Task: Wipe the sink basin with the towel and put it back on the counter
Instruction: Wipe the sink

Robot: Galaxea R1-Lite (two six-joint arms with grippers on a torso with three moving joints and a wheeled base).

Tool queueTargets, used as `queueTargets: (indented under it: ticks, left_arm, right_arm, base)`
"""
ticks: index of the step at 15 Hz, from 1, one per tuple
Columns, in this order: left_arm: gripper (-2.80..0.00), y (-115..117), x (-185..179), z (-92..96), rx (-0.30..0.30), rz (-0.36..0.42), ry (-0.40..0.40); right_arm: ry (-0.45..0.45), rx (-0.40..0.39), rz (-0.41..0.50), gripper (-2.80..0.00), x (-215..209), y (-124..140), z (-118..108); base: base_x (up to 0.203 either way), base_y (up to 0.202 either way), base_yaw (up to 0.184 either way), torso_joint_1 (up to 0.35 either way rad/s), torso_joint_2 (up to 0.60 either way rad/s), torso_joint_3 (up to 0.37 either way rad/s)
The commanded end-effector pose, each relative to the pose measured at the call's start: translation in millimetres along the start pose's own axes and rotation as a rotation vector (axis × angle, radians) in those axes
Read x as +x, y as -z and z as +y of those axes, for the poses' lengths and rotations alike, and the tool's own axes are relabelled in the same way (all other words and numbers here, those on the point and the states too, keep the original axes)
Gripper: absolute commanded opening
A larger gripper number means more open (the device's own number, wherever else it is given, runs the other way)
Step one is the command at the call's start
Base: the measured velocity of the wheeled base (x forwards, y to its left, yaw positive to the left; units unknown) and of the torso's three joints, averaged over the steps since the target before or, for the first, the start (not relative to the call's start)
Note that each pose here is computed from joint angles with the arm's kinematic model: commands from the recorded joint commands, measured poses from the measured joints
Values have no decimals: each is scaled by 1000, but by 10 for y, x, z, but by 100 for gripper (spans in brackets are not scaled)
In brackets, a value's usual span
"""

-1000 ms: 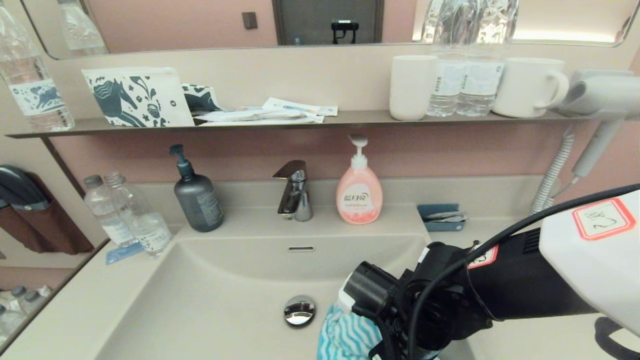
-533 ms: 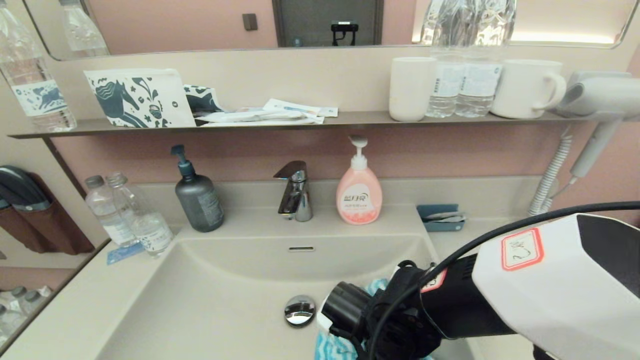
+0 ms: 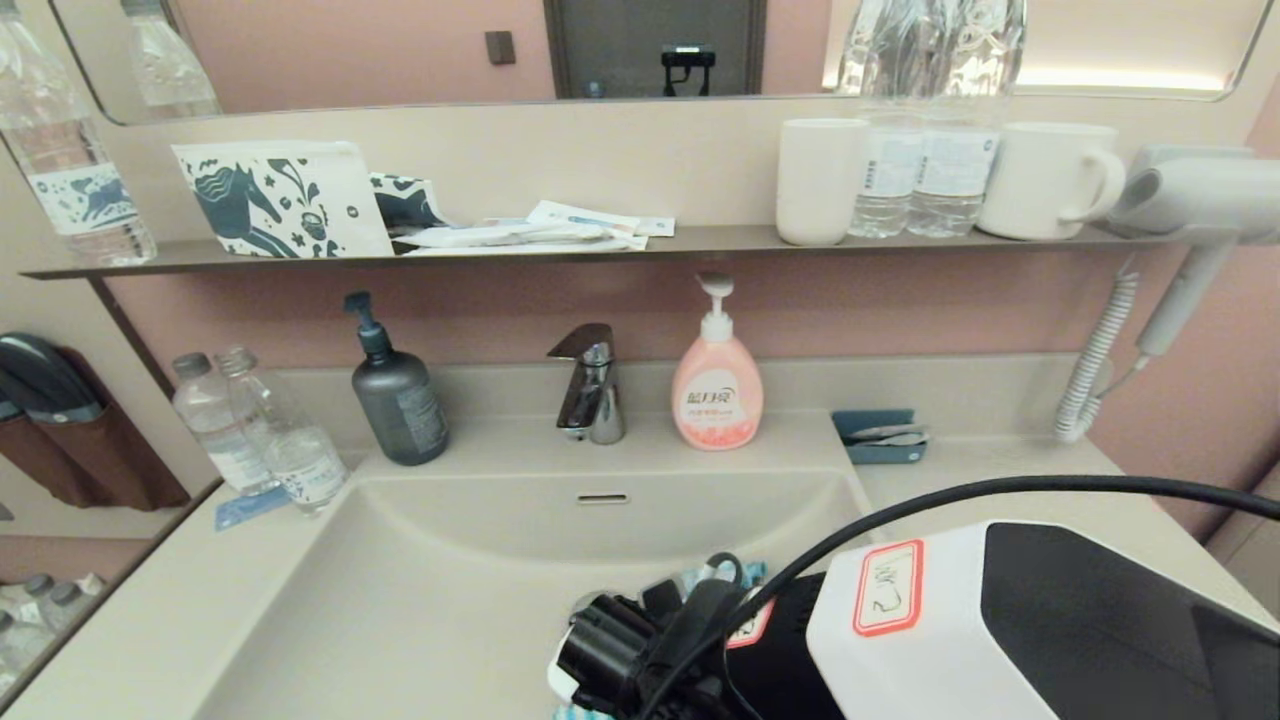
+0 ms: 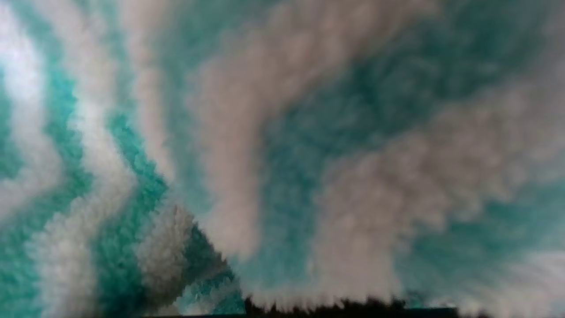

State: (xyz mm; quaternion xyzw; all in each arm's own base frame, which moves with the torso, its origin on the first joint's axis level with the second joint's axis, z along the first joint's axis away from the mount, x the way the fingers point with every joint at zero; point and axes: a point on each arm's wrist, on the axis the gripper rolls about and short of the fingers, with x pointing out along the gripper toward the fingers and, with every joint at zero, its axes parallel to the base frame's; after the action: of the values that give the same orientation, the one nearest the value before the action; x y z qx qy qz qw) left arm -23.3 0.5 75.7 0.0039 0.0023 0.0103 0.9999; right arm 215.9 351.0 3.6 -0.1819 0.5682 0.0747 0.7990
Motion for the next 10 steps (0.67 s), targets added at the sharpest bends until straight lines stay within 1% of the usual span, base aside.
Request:
queueTargets:
  ticks: [1, 5, 8, 10]
  left_arm:
    - [-280, 0, 1, 0, 0, 2, -1]
    - [-280, 0, 1, 0, 0, 2, -1]
    - [-280, 0, 1, 0, 0, 2, -2]
    - [-280, 0, 1, 0, 0, 2, -1]
  right_arm:
    - [-17, -11, 3, -280, 113, 7, 180]
    - [-107, 8, -61, -280, -4, -165, 371]
    - [-160, 23, -117, -280, -11, -297, 555]
    - [-205, 35, -159, -280, 6, -329, 705]
  base:
    - [0, 0, 0, 0, 0, 0]
    - [0, 0, 0, 0, 0, 0]
    - [0, 0, 0, 0, 0, 0]
    - [0, 0, 0, 0, 0, 0]
